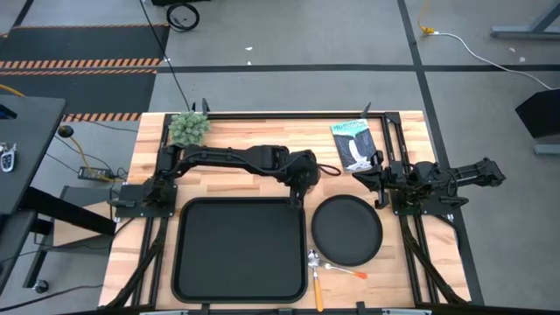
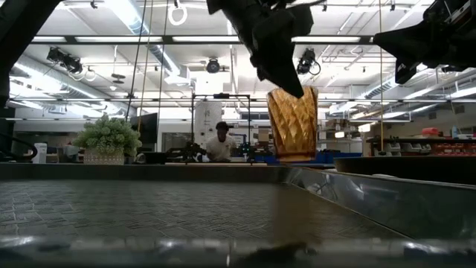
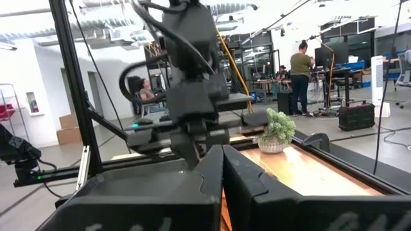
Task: Pick and place plate/cup/fork/spoon on tray
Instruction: Put the yellow glass on the black tray
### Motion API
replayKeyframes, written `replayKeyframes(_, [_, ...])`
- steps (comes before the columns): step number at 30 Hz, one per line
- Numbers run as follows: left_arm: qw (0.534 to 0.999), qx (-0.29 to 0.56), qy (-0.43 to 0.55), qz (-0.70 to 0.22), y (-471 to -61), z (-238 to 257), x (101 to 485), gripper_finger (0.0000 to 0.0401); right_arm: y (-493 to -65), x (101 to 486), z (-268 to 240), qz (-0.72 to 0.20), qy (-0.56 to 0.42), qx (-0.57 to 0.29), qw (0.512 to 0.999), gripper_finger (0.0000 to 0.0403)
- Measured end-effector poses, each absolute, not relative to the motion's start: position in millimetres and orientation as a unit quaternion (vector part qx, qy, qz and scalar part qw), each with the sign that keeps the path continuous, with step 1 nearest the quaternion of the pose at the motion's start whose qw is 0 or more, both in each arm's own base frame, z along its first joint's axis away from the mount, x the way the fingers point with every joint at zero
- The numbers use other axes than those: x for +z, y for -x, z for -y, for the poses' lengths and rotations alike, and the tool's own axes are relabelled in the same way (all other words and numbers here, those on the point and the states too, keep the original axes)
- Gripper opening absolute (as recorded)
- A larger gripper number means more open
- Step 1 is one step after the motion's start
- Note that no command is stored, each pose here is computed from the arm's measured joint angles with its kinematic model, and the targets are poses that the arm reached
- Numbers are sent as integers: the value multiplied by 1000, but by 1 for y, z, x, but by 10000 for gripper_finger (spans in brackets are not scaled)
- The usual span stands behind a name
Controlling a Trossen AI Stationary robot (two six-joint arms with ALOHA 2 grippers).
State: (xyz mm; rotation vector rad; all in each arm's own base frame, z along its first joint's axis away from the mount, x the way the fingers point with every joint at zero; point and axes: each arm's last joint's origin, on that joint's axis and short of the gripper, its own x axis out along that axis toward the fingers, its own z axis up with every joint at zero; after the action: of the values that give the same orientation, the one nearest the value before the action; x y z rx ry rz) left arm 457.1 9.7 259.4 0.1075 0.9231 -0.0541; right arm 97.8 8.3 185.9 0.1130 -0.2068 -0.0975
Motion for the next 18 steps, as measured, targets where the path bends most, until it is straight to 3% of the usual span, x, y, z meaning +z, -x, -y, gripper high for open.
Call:
replayKeyframes(9, [887, -47, -49, -458, -453, 20, 284, 21, -98, 186, -8, 103, -56, -48, 992, 16])
replayKeyframes(18, [858, -59, -18, -509, -439, 65, 278, 24, -98, 186, -8, 103, -56, -49, 992, 16])
